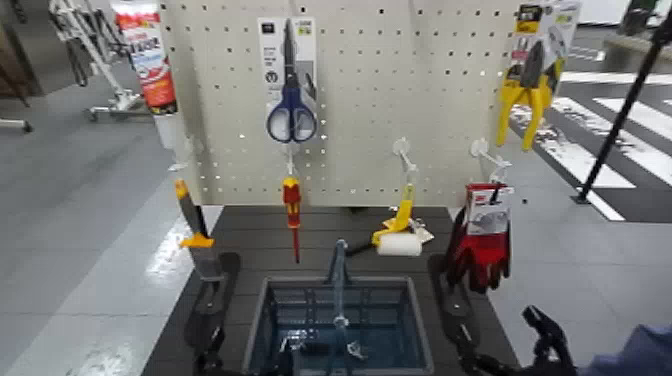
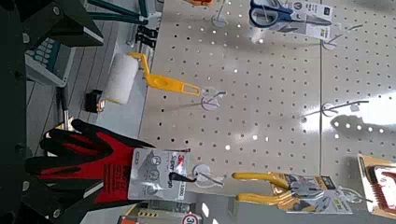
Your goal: Put the red colored gloves into the crate.
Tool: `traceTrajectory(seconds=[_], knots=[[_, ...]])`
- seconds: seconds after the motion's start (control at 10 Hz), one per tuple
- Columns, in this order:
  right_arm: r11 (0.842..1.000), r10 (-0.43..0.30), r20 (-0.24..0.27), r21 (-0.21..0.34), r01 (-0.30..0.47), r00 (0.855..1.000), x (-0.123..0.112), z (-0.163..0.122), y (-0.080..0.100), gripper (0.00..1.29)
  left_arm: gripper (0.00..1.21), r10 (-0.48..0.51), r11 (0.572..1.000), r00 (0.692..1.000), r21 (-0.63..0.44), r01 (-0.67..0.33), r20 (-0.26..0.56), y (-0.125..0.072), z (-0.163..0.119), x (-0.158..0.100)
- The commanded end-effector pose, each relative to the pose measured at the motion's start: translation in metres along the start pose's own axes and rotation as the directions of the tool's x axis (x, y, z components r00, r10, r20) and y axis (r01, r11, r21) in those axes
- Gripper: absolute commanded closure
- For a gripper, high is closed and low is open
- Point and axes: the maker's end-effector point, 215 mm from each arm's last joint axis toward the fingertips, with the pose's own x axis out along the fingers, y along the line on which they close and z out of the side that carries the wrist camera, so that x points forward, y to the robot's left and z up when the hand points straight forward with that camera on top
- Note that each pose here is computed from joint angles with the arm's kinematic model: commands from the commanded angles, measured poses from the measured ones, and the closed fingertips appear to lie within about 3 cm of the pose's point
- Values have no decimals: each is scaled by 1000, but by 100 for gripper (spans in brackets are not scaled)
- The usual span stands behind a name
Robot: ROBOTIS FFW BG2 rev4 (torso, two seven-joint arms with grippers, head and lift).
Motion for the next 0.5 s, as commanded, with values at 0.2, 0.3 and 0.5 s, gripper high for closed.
traceTrajectory(seconds=[0.2,0.3,0.5], knots=[[999,30,-78,-17,-31,997,5,-11,-6,22,8,2,1000,1000,9,-2,-7,2,1,0],[995,88,-114,60,-82,990,8,-22,-2,21,10,0,1000,1000,9,0,-7,1,2,1],[997,73,-126,44,-68,989,17,-15,-36,21,11,1,1000,1000,13,-1,-14,2,1,0]])
